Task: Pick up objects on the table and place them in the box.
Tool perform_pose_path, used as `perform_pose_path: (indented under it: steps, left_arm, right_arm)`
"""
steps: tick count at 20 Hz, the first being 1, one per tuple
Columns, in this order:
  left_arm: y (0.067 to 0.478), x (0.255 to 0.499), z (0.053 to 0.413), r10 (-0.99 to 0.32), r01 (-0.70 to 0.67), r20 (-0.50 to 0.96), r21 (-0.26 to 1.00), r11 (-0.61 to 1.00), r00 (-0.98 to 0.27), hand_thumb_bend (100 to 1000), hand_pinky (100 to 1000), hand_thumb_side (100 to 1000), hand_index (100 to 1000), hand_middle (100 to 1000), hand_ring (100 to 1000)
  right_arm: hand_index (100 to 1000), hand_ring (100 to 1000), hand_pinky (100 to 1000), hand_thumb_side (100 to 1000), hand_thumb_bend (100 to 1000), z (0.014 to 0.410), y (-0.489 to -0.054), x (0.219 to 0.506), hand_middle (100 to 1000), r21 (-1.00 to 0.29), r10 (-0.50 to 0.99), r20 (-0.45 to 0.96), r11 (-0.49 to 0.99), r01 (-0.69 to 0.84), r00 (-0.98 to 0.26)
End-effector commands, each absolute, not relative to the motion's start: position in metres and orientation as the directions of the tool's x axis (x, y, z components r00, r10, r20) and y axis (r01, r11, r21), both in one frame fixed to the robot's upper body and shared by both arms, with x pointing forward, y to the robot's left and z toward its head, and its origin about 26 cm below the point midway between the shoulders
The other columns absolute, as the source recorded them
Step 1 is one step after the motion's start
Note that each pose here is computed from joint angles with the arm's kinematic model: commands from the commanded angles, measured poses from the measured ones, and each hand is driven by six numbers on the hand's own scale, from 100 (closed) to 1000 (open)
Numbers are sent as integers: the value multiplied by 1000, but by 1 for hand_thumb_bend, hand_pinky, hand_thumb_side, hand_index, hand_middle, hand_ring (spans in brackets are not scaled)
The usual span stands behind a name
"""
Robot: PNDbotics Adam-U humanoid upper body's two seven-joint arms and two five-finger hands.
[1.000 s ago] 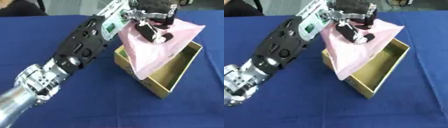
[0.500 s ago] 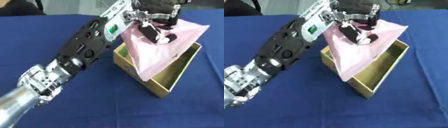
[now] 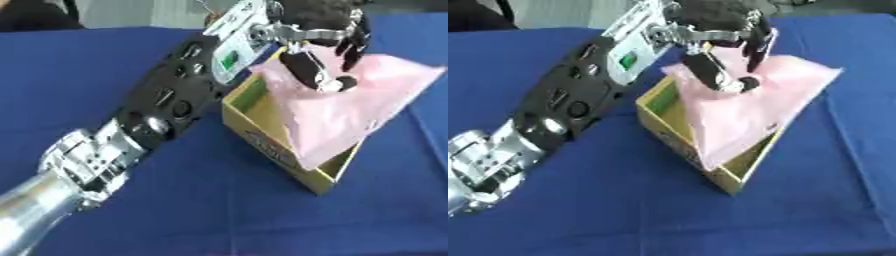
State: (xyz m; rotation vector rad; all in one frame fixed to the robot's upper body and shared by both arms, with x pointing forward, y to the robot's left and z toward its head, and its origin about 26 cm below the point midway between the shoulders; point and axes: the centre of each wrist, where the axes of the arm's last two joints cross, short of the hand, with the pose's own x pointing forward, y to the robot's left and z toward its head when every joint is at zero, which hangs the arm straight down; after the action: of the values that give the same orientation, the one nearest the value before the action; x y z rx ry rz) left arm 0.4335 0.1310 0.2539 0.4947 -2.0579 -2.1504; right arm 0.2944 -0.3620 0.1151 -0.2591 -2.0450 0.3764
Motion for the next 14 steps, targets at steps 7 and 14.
perform_pose_path:
  steps: [7, 14]
  left_arm:
    - [139, 436, 257, -321, -192, -231, 970, -151, -918, 260, 816, 655, 908, 934, 927]
    - [139, 437, 254, -322, -201, -244, 966, -163, -915, 268, 826, 660, 909, 935, 929]
  right_arm:
    - [925, 608, 491, 761, 604, 123, -365, 296, 802, -385, 350, 795, 922, 33, -496]
    - [925, 609, 491, 762, 604, 123, -366, 295, 802, -386, 352, 794, 922, 38, -495]
